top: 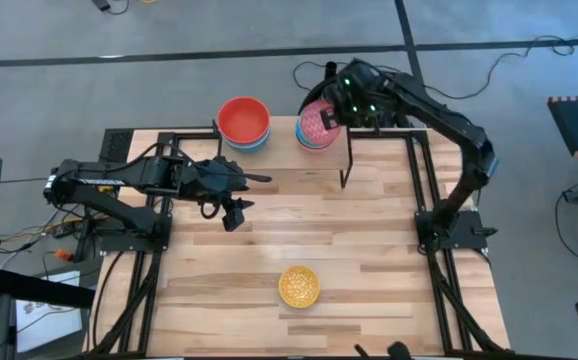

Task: Place and stack bowls onto a shelf
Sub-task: Stack the red printed bowl into the light blue printed bowl, then stack the yellow bowl into the red printed bowl

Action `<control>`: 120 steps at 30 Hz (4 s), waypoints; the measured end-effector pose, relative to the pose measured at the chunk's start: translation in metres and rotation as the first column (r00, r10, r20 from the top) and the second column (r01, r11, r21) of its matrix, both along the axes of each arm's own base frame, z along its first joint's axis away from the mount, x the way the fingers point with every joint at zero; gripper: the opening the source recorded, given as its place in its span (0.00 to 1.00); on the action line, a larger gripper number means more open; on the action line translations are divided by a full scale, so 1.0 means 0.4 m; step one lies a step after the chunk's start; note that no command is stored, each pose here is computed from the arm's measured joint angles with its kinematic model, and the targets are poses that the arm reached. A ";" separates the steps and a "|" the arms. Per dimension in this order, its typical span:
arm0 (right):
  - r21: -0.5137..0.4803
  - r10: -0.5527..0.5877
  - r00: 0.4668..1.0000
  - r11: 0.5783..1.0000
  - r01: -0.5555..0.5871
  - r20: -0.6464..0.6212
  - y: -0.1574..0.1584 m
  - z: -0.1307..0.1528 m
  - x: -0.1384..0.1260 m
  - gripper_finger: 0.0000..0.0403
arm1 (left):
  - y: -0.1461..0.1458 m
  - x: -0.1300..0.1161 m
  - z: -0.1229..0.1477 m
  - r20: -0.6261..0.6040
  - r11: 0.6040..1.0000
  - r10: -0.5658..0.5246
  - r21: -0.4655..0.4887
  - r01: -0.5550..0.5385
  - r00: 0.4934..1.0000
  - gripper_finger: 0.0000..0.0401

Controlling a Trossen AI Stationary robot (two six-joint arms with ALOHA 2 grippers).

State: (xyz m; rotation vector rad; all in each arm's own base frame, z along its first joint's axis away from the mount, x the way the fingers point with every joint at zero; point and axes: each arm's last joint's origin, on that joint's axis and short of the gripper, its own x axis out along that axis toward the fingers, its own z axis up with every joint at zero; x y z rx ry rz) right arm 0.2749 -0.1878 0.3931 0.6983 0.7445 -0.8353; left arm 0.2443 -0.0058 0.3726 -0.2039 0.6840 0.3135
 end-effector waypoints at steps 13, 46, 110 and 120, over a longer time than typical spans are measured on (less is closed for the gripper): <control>0.047 0.005 0.996 0.999 -0.001 -0.084 -0.079 -0.052 0.050 0.09 | 0.025 -0.014 -0.015 -0.086 0.999 0.038 -0.008 -0.039 0.996 0.48; -0.330 0.150 0.959 0.942 -0.064 0.242 -0.057 0.106 0.060 0.32 | 0.064 -0.020 -0.019 -0.115 0.998 0.057 -0.004 -0.058 0.992 0.48; -0.160 0.074 0.963 0.987 -0.033 0.259 0.090 0.046 0.176 0.16 | 0.085 -0.130 0.042 -0.032 0.982 0.175 0.078 -0.172 0.984 0.48; -0.048 0.172 0.985 0.984 -0.171 0.013 0.321 -0.036 0.195 0.16 | 0.075 -0.128 0.042 -0.023 0.985 0.167 0.042 -0.166 0.986 0.48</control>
